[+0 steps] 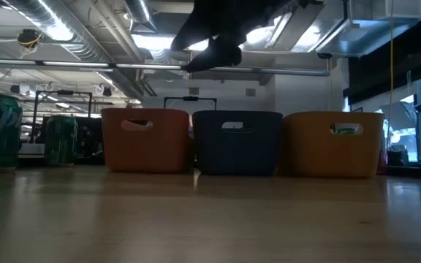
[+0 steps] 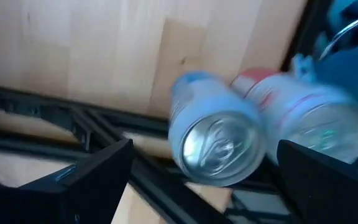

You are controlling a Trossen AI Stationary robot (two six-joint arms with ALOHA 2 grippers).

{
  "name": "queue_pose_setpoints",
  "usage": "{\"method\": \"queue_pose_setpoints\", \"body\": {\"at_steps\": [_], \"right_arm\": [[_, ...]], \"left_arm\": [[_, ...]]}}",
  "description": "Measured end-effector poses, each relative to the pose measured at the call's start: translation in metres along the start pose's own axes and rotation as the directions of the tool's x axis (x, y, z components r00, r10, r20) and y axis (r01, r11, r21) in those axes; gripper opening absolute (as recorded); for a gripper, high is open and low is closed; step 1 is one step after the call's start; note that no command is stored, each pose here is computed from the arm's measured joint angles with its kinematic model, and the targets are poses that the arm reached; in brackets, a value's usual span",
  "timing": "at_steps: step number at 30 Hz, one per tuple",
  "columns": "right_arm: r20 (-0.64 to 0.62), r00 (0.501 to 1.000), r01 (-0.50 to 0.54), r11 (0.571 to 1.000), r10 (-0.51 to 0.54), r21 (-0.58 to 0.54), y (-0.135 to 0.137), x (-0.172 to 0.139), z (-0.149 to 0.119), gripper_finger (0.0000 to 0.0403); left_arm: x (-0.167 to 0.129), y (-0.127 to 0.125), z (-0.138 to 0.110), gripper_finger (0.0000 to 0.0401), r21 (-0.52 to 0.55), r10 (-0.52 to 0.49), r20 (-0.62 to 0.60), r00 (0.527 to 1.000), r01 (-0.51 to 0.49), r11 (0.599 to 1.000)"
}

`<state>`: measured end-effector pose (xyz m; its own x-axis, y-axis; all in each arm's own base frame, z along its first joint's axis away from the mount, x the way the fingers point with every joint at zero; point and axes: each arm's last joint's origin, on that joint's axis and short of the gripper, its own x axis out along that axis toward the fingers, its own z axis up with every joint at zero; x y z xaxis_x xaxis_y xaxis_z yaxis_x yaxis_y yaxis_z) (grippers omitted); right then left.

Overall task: Sort soda cans
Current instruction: Put the blue-white soda can into the orange bin

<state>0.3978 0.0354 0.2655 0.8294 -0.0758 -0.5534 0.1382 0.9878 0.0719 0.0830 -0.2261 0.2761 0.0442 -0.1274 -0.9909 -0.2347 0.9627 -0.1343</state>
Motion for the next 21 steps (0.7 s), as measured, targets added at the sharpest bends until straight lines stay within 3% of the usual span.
{"method": "queue_pose_setpoints", "body": {"at_steps": [6,14,21], "right_arm": [[-0.027,1.0,0.01,0.999,-0.009,0.037,0.016,0.0,-0.015,0.0362],[-0.041,0.999,0.033,0.997,-0.031,0.071,0.036,-0.002,-0.03,0.0362],[-0.033,0.999,0.036,0.994,-0.033,0.1,0.035,-0.002,-0.029,0.0362]], "left_arm": [[0.018,-0.001,-0.007,0.0385,0.046,0.044,-0.062,0.997,-0.041,0.998],[0.018,-0.003,-0.006,0.0385,0.068,0.028,-0.063,0.998,-0.024,0.997],[0.01,-0.001,-0.006,0.0385,0.068,-0.004,-0.06,0.998,0.008,0.998]]}}
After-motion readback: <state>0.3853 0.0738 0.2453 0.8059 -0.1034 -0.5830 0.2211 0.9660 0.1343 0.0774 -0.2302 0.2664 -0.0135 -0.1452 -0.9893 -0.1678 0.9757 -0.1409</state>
